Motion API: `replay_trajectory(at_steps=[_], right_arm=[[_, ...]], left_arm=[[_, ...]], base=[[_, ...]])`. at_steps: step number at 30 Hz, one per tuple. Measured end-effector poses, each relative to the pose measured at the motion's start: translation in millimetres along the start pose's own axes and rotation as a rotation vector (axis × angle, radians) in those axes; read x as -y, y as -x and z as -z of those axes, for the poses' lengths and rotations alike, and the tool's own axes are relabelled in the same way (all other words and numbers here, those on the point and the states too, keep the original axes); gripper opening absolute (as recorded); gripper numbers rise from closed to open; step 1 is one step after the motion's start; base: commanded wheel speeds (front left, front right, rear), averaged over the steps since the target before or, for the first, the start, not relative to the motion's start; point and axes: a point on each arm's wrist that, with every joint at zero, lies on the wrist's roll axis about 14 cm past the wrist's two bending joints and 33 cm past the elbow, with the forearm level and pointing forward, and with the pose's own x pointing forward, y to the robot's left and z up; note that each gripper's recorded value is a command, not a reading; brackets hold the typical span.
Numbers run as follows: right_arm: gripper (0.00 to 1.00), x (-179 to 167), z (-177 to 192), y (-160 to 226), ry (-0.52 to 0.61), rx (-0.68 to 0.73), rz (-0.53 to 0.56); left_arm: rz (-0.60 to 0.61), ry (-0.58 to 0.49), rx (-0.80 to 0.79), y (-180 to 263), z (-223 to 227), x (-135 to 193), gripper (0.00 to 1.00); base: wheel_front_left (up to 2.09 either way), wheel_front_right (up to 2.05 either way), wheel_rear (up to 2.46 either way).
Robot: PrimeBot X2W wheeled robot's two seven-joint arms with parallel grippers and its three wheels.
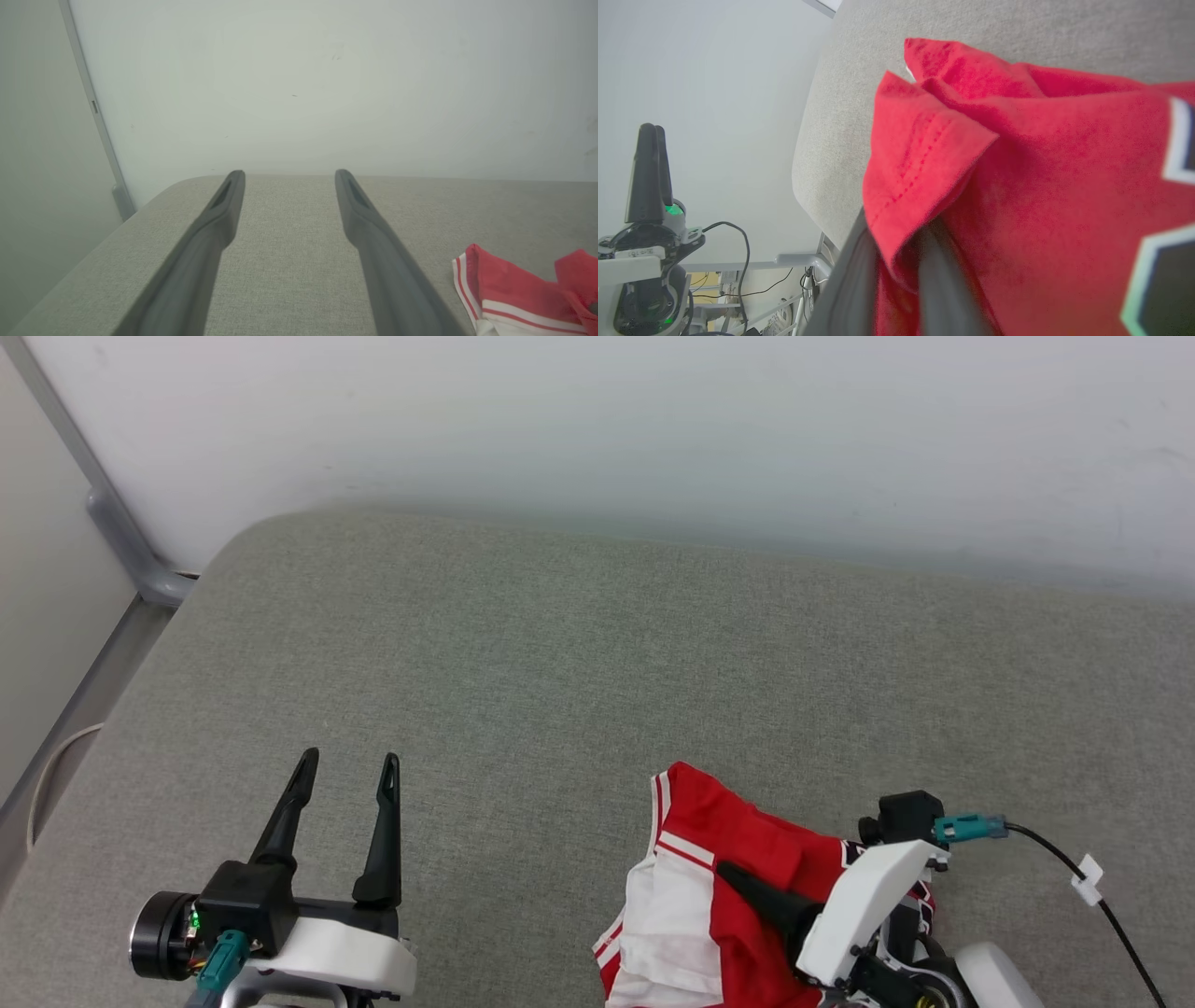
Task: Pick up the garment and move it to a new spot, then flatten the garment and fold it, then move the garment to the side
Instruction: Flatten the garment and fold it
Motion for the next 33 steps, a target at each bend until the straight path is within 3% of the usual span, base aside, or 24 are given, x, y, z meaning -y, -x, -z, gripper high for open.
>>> replay_trajectory(at_steps=[1, 10, 17, 23, 28, 33], right_arm=[[1.00, -0.5, 0.6, -2.6, 0.011, -0.003, 0.002], [1.00, -31.3, 7.3, -12.1, -0.001, -0.014, -0.094], [1.00, -43.6, -16.9, -7.1, 0.014, 0.061, -0.122], [1.00, -54.6, -72.1, 12.6, 0.283, 0.212, -0.065], [1.00, -39.5, -125.0, 55.8, 0.625, 0.367, 0.094], [1.00, -12.4, -156.6, 101.4, 0.824, 0.504, 0.250]], left_arm=[[-0.001, 0.001, -0.002, 0.0, 0.5, 0.1, 1.00], [-0.005, 0.001, 0.000, 0.6, 0.1, -1.7, 1.00], [0.021, 0.004, 0.015, 0.0, -4.3, 6.3, 1.00], [0.058, 0.013, 0.032, -4.1, -8.4, 18.1, 1.00], [0.087, 0.031, 0.042, -8.3, -10.7, 28.9, 1.00], [0.113, 0.049, 0.048, -11.8, -11.8, 38.7, 1.00]], base=[[0.00, 0.00, 0.00], [0.00, 0.00, 0.00], [0.00, 0.00, 0.00], [0.00, 0.00, 0.00], [0.00, 0.00, 0.00], [0.00, 0.00, 0.00]])
